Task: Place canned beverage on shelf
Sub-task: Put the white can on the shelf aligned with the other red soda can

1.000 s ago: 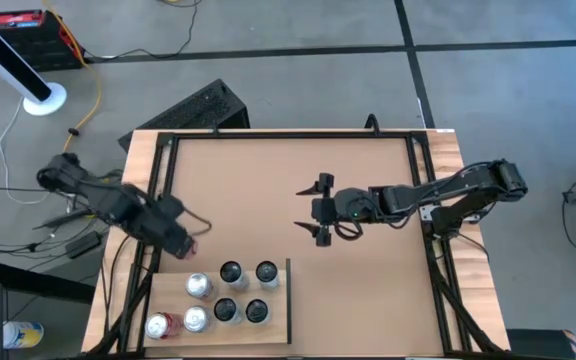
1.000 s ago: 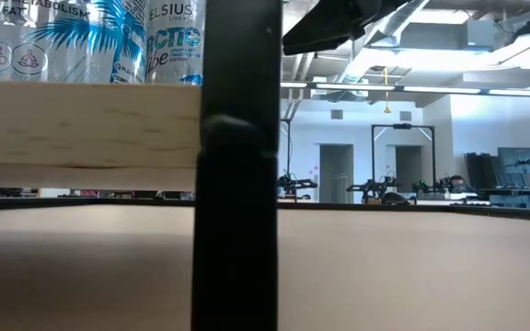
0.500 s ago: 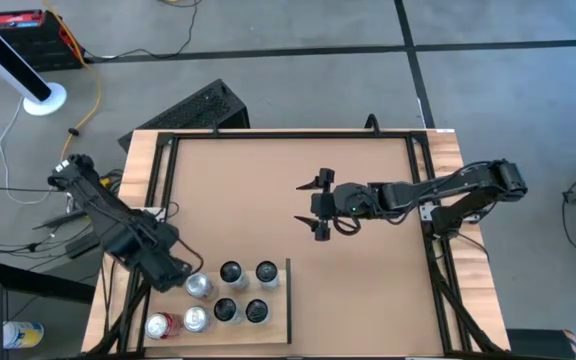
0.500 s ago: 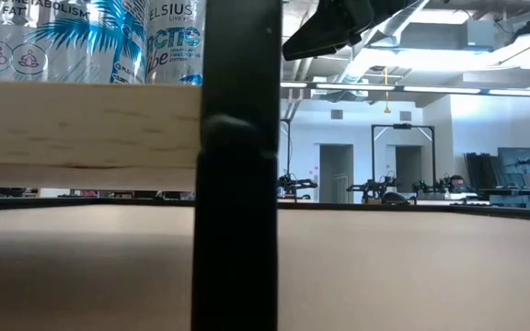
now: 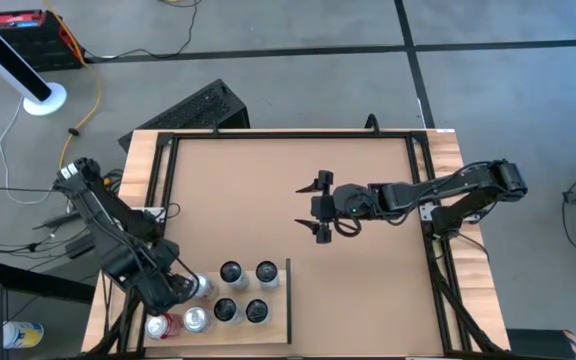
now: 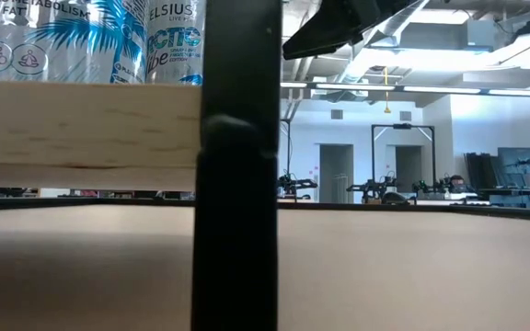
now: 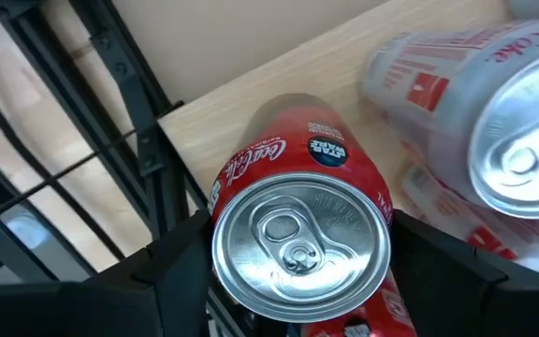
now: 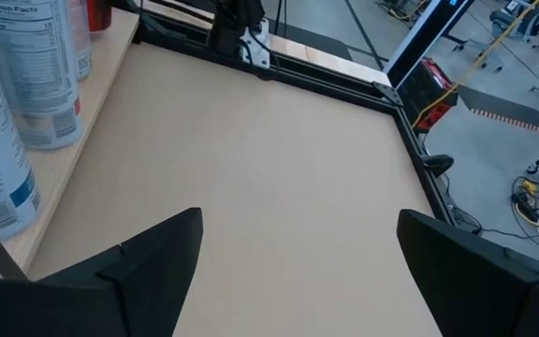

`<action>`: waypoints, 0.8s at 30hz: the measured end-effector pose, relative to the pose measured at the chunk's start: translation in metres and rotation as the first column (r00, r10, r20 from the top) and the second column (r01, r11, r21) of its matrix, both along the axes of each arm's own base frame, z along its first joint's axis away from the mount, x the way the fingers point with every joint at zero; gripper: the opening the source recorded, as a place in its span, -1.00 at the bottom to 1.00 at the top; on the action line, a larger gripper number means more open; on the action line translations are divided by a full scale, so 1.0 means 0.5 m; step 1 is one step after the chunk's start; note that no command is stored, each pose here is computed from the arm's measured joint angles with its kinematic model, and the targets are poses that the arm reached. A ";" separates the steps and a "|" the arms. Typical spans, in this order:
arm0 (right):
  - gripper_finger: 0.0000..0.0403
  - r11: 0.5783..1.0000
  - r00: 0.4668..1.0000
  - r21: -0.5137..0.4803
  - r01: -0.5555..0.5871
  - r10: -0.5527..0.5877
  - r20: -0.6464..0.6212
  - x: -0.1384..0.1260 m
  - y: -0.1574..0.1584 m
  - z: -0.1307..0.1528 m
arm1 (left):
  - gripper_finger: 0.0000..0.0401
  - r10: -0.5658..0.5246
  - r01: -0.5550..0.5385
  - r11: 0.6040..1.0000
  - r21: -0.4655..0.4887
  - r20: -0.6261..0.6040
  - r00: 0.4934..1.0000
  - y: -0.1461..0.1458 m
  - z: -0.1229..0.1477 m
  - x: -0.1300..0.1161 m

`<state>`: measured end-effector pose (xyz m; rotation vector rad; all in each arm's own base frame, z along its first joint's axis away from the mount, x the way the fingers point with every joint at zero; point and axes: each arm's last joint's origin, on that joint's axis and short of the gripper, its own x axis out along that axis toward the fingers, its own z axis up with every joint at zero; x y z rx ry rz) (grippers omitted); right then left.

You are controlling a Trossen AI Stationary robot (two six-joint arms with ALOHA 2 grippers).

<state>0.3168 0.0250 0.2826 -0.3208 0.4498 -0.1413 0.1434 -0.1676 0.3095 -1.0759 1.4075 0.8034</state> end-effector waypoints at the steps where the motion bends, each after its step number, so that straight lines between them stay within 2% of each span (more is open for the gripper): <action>1: 0.89 1.000 1.000 0.000 0.000 0.000 0.002 0.000 0.000 0.000 | 0.29 -0.001 0.001 1.000 0.006 -0.005 1.000 -0.001 -0.002 0.001; 17: 0.89 1.000 1.000 0.005 -0.007 0.007 0.007 0.001 0.001 0.001 | 0.29 0.007 -0.007 1.000 0.018 -0.036 0.999 -0.002 -0.007 0.001; 24: 0.89 1.000 1.000 0.007 -0.007 0.007 0.006 0.001 0.001 0.001 | 0.60 -0.034 0.036 0.999 0.017 -0.065 0.997 -0.013 -0.018 0.009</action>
